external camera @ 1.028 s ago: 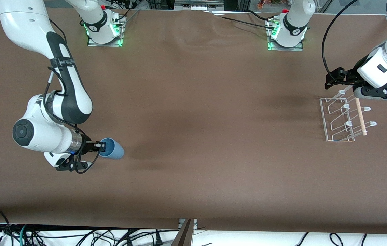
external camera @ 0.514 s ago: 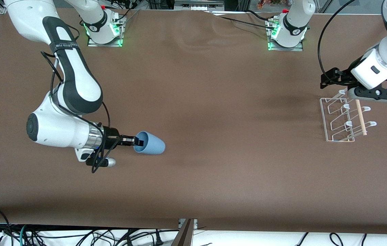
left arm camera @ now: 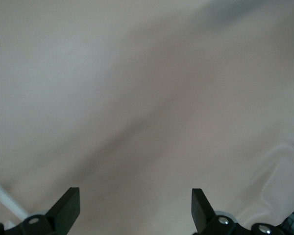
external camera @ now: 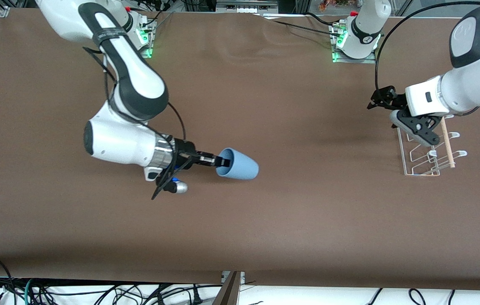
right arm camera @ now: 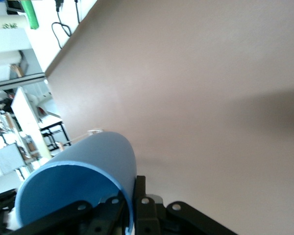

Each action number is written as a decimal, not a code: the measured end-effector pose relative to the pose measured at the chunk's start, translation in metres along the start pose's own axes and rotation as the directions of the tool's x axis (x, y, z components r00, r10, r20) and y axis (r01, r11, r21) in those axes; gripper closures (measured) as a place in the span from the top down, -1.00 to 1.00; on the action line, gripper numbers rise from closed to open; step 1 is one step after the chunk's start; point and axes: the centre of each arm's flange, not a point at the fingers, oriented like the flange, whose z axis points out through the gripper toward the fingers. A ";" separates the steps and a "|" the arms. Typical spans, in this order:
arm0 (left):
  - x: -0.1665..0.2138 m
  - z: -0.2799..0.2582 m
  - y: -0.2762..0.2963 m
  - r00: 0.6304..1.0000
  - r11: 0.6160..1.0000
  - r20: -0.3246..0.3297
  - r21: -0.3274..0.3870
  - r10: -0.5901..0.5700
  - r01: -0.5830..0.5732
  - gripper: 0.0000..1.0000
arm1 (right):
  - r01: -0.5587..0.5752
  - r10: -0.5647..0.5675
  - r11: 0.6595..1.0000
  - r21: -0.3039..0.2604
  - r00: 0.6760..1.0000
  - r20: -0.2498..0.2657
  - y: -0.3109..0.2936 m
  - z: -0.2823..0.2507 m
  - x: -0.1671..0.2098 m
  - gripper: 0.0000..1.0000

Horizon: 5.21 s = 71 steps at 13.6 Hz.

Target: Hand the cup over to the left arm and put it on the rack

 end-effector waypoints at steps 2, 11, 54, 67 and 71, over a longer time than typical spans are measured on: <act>0.018 0.015 0.004 0.987 0.988 -0.059 -0.031 0.152 -0.154 1.00 | -0.030 0.030 0.999 0.021 1.000 -0.006 -0.020 0.016 -0.020 -0.90; 0.084 0.018 0.050 0.761 0.841 -0.365 0.149 0.536 -0.521 1.00 | -0.162 0.152 0.975 0.153 0.985 0.076 -0.077 0.020 -0.061 -0.90; 0.056 0.040 0.032 0.768 0.757 0.175 0.139 0.616 -0.639 0.42 | 0.052 -0.041 0.953 -0.298 0.998 0.041 0.018 -0.147 0.033 1.00; -0.039 0.057 -0.128 0.445 0.792 0.879 0.146 0.171 -0.593 0.42 | 0.049 -0.286 0.632 -0.773 0.943 -0.174 0.068 -0.331 0.021 1.00; -0.050 0.061 -0.150 0.436 0.798 0.897 0.207 0.076 -0.566 0.42 | 0.047 -0.308 0.584 -0.810 0.937 -0.168 0.073 -0.356 -0.002 1.00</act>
